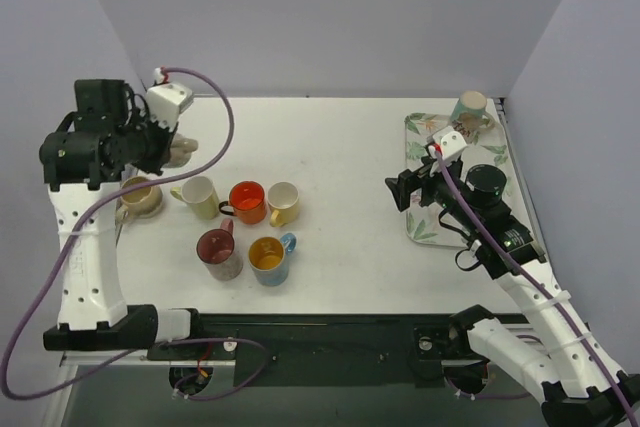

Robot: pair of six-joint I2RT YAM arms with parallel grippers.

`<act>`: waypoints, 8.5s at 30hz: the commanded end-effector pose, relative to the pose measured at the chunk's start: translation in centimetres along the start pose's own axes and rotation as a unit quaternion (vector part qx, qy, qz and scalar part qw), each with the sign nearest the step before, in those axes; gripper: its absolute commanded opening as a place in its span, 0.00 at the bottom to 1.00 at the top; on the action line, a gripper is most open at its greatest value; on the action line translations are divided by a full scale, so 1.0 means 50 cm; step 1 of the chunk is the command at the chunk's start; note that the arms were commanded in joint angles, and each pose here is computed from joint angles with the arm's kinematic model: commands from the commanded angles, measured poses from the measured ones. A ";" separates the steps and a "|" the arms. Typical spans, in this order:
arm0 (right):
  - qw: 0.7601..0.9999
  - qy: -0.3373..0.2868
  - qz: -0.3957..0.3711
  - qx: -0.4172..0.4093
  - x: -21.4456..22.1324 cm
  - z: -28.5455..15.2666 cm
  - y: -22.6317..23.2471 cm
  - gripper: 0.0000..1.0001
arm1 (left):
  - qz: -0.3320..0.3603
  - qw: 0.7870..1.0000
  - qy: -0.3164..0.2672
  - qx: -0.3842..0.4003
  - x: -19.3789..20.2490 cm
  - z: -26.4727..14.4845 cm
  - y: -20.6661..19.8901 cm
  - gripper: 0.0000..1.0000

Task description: Turn the mug right side up

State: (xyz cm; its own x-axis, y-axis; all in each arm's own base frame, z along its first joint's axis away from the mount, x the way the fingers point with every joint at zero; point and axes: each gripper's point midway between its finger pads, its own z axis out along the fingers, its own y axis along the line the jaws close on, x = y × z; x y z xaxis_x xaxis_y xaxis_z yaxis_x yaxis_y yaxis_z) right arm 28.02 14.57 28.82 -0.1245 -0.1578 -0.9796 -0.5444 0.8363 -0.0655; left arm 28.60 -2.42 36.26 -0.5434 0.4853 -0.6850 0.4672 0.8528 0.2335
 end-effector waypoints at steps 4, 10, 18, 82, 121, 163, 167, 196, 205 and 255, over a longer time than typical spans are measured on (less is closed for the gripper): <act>0.998 -0.023 0.011 0.058 -0.034 -0.005 -0.041 0.90 | -0.087 0.979 0.181 -0.037 0.299 -0.011 0.061 0.00; 0.998 -0.021 0.008 0.053 -0.032 -0.010 -0.036 0.90 | -0.164 0.959 0.228 -0.041 0.451 0.069 0.110 0.00; 0.998 -0.018 -0.001 0.057 -0.026 -0.010 -0.040 0.91 | -0.184 0.952 0.242 -0.021 0.530 0.149 0.105 0.00; 0.546 -0.037 0.702 0.456 0.425 0.379 -0.884 0.40 | 0.061 0.992 0.029 0.110 -0.071 0.400 -0.114 0.93; 0.986 -0.035 0.157 0.042 0.068 0.271 -0.271 0.00 | 0.050 0.962 -0.039 0.264 -0.102 0.350 -0.235 0.94; 0.895 -0.168 -0.141 -0.389 -0.191 -0.117 0.305 0.00 | 0.163 0.758 -0.231 0.588 -0.194 0.036 -0.571 0.92; 0.897 -0.168 -0.145 -0.383 -0.188 -0.117 0.303 0.00 | 0.177 0.745 -0.220 0.604 -0.182 0.048 -0.622 0.87; 0.979 -0.046 -0.093 -0.175 -0.031 -0.004 0.158 0.13 | 0.055 0.867 -0.140 0.476 -0.189 0.119 -0.556 0.00; 0.994 0.027 -0.095 -0.055 0.039 -0.025 0.070 0.50 | 0.036 0.884 -0.144 0.443 -0.225 0.201 -0.565 0.00; 0.976 0.058 0.045 0.207 0.062 -0.117 -0.129 0.63 | -0.043 0.970 0.230 0.061 0.300 0.005 -0.100 0.00</act>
State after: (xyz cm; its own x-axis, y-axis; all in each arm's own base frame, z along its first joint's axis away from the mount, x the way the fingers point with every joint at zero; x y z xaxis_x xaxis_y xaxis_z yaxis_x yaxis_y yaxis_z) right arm 26.35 5.10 25.25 -0.3124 -0.1395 -0.9397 -0.1344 0.9857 -0.1016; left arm 22.54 -0.29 27.43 -0.7377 0.4725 -0.4822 0.4425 0.8778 0.1833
